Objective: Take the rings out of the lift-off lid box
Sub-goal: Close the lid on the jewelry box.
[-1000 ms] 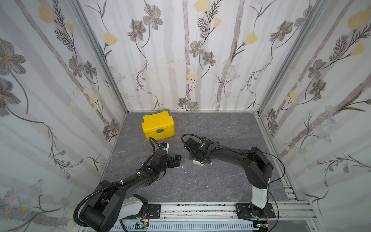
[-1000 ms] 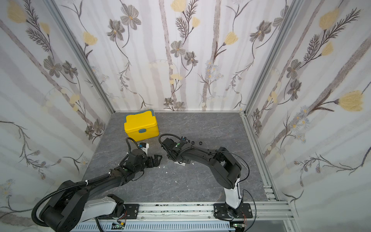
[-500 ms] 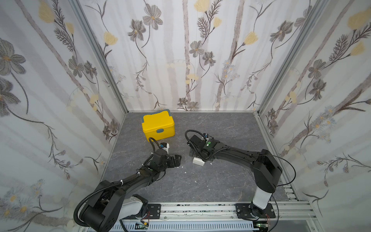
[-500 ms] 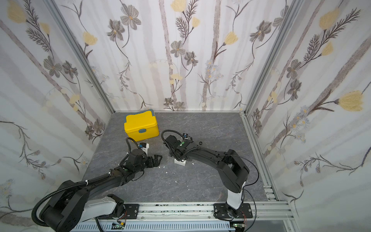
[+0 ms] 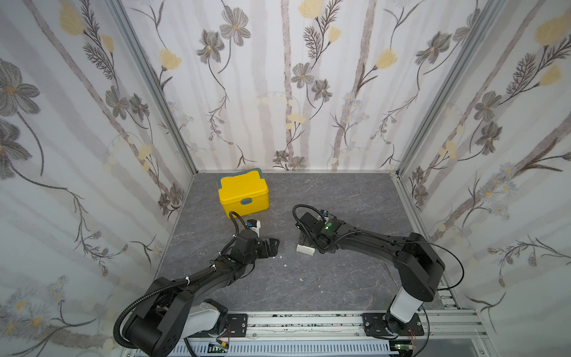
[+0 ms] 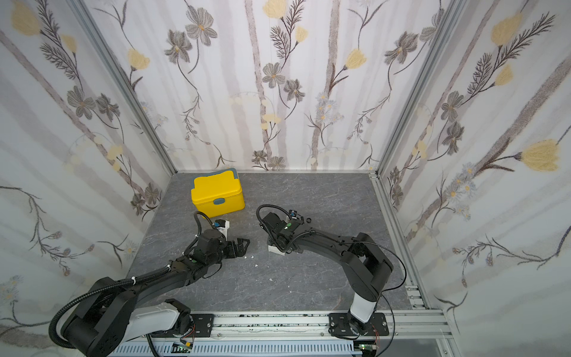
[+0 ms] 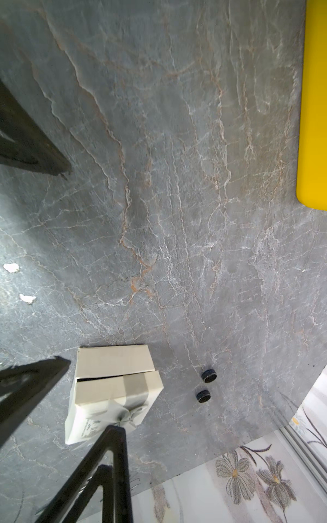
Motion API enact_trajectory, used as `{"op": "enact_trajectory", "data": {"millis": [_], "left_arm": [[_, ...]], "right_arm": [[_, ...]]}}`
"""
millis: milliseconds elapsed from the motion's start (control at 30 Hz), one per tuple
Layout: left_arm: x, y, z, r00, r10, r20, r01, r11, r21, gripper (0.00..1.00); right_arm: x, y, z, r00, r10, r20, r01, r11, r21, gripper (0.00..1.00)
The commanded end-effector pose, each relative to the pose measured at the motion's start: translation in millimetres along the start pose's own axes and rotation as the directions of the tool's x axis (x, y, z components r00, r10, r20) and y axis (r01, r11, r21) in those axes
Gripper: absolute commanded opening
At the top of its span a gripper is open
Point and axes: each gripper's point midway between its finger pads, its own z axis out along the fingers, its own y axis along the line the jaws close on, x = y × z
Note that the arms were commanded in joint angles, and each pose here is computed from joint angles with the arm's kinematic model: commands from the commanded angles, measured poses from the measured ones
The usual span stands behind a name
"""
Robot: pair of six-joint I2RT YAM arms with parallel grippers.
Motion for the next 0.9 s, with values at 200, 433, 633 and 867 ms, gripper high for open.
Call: {"op": "enact_trajectory", "data": {"millis": [200, 433, 633, 867], "left_arm": [[-7, -5, -1, 1.0, -0.002, 0.017, 0.001, 1.0, 0.014, 1.0], [-6, -4, 0, 1.0, -0.001, 0.017, 0.001, 1.0, 0.014, 1.0], [-5, -5, 0, 1.0, -0.003, 0.014, 0.003, 1.0, 0.018, 1.0], [-4, -3, -2, 1.0, -0.005, 0.017, 0.005, 1.0, 0.015, 1.0]], "right_arm": [[7, 7, 14, 1.0, 0.003, -0.028, -0.004, 1.0, -0.018, 1.0], [13, 2, 17, 0.999, 0.004, -0.043, -0.005, 1.0, -0.008, 0.99], [13, 2, 18, 0.999, 0.007, -0.044, -0.007, 1.0, -0.009, 0.99], [-3, 3, 9, 1.0, 0.021, -0.009, -0.022, 0.999, -0.028, 0.99]]}}
